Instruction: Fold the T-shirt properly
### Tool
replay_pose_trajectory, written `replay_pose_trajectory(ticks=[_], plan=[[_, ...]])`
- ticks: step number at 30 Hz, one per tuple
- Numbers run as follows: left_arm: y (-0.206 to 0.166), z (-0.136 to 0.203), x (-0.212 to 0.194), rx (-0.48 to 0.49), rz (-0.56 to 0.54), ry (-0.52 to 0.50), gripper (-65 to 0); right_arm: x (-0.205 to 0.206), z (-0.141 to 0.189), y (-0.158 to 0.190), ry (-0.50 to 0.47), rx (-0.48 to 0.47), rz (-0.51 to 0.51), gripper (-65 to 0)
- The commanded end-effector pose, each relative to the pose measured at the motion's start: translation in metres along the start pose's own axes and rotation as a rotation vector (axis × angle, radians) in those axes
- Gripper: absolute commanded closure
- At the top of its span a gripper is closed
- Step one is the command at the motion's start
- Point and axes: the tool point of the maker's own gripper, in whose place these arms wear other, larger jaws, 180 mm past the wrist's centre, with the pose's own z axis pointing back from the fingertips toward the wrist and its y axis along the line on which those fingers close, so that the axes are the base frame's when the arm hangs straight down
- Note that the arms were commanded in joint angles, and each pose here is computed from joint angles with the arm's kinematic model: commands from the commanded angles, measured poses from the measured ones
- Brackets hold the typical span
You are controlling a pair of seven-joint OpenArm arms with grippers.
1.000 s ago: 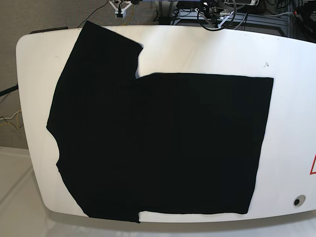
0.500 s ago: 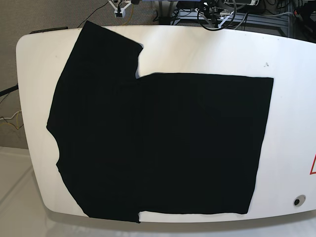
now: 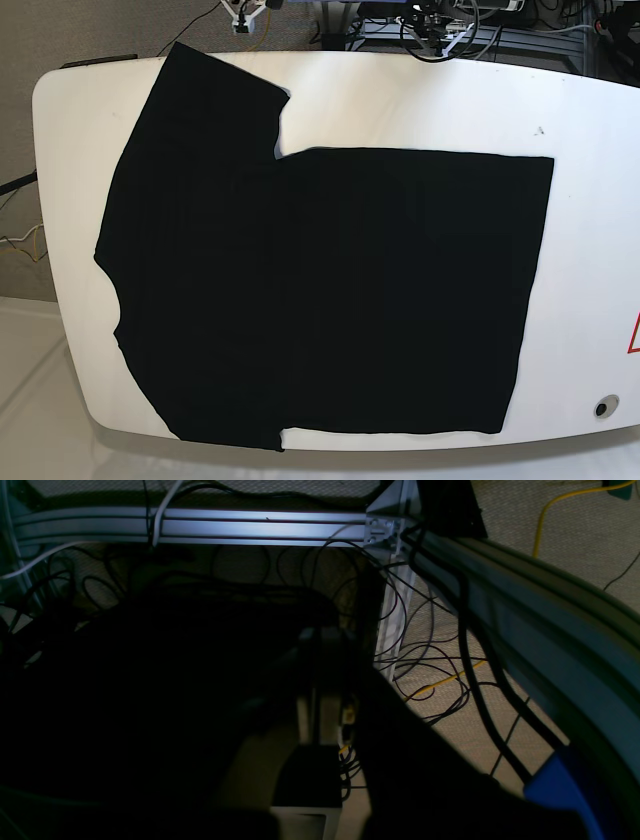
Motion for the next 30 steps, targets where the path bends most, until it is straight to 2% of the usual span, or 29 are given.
replay_pose_trajectory(ticks=[1,30], plan=[[0.001,0.0,0.0012,0.001,0.004,-0.003,0.0,-0.0029,0.0003,-0.0004,0.003,0.002,-0.001,-0.5],[-0.0002,0.0,0.0004,-0.002,0.004,-0.003,-0.2,-0.0033,0.0007,-0.0034,-0.007,-0.004,0.002,-0.1]])
